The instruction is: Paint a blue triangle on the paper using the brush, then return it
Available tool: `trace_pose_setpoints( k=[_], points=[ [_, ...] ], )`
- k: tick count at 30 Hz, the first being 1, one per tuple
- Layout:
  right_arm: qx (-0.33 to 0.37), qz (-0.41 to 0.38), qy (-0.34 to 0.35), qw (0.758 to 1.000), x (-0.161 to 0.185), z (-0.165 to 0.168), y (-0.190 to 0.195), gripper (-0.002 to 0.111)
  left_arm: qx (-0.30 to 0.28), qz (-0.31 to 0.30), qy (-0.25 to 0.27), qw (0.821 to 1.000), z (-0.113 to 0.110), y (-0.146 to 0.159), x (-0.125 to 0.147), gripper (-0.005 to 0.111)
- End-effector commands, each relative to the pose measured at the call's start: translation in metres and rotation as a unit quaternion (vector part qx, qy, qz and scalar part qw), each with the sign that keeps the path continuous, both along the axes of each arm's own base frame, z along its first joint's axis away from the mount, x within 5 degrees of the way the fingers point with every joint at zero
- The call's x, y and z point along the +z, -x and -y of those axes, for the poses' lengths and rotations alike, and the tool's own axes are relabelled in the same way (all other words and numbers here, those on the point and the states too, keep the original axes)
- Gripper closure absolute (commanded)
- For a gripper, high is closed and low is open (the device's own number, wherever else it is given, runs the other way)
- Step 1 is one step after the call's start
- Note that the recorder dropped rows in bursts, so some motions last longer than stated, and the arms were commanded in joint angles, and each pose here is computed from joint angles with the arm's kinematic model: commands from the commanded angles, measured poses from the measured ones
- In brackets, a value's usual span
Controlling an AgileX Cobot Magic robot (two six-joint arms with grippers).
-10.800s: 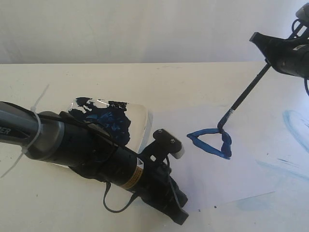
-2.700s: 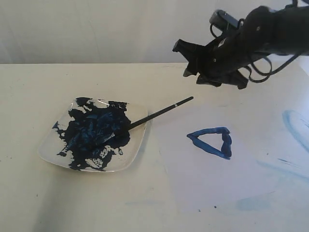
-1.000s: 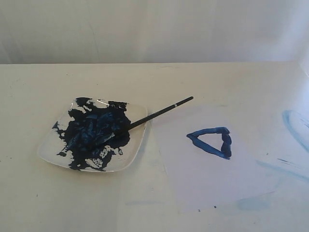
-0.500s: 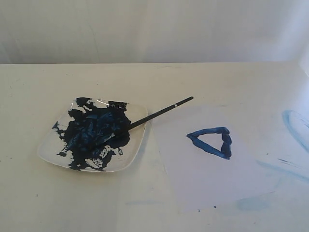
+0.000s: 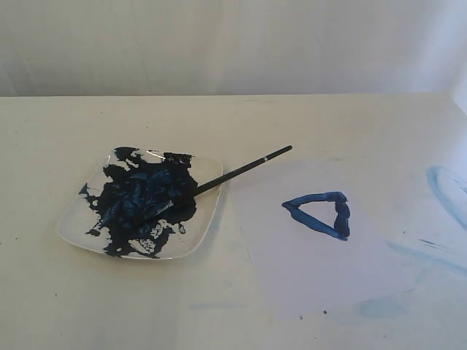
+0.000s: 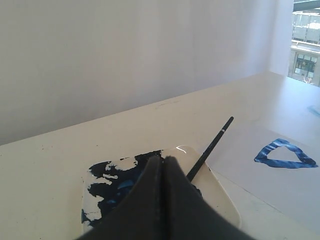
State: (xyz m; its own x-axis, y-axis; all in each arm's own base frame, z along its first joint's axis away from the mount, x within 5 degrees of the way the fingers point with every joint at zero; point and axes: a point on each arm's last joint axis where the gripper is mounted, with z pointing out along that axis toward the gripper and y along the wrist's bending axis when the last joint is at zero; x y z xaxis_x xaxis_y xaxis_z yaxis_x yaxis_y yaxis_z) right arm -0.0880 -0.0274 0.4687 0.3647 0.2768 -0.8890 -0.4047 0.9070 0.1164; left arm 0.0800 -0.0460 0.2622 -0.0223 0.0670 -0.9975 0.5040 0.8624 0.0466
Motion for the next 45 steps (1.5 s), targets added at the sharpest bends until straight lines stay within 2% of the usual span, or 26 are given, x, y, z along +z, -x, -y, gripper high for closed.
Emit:
trace_pose_setpoints(
  k=[1, 8, 15, 19, 27, 30, 36, 41, 45],
  points=[
    [-0.045, -0.026, 0.061, 0.997, -0.023, -0.005, -0.025, 0.108, 0.001, 0.000, -0.004, 1.000, 0.000, 0.000, -0.002, 0.107],
    [-0.081, -0.114, 0.133, 0.981, -0.097, -0.014, -0.068, 0.108, 0.001, 0.000, -0.004, 1.000, 0.000, 0.000, -0.002, 0.107],
    [-0.085, -0.233, 0.216, 0.944, -0.187, -0.026, -0.111, 0.108, 0.001, 0.000, -0.004, 1.000, 0.000, 0.000, -0.002, 0.107],
    [-0.072, -0.226, 0.216, 0.947, -0.218, -0.034, -0.127, 0.108, 0.001, 0.000, -0.005, 1.000, 0.000, 0.000, -0.002, 0.107],
    [-0.055, -0.300, 0.247, 0.920, -0.289, -0.039, -0.139, 0.108, 0.000, 0.000, -0.005, 1.000, 0.000, 0.000, -0.002, 0.107],
    [-0.055, -0.259, 0.234, 0.936, -0.281, -0.041, -0.141, 0.108, 0.000, 0.000, -0.005, 1.000, 0.000, 0.000, -0.002, 0.107],
    [-0.049, -0.274, 0.225, 0.934, -0.284, -0.042, -0.140, 0.108, 0.000, 0.000, -0.005, 1.000, 0.000, 0.000, -0.002, 0.107],
    [-0.042, -0.293, 0.175, 0.939, -0.284, -0.043, -0.140, 0.108, -0.002, 0.000, -0.004, 1.000, 0.000, 0.001, -0.002, 0.107],
    [-0.047, -0.294, 0.174, 0.939, -0.284, -0.042, -0.140, 0.108, -0.001, 0.000, -0.005, 1.000, 0.000, 0.001, -0.002, 0.107]
  ],
)
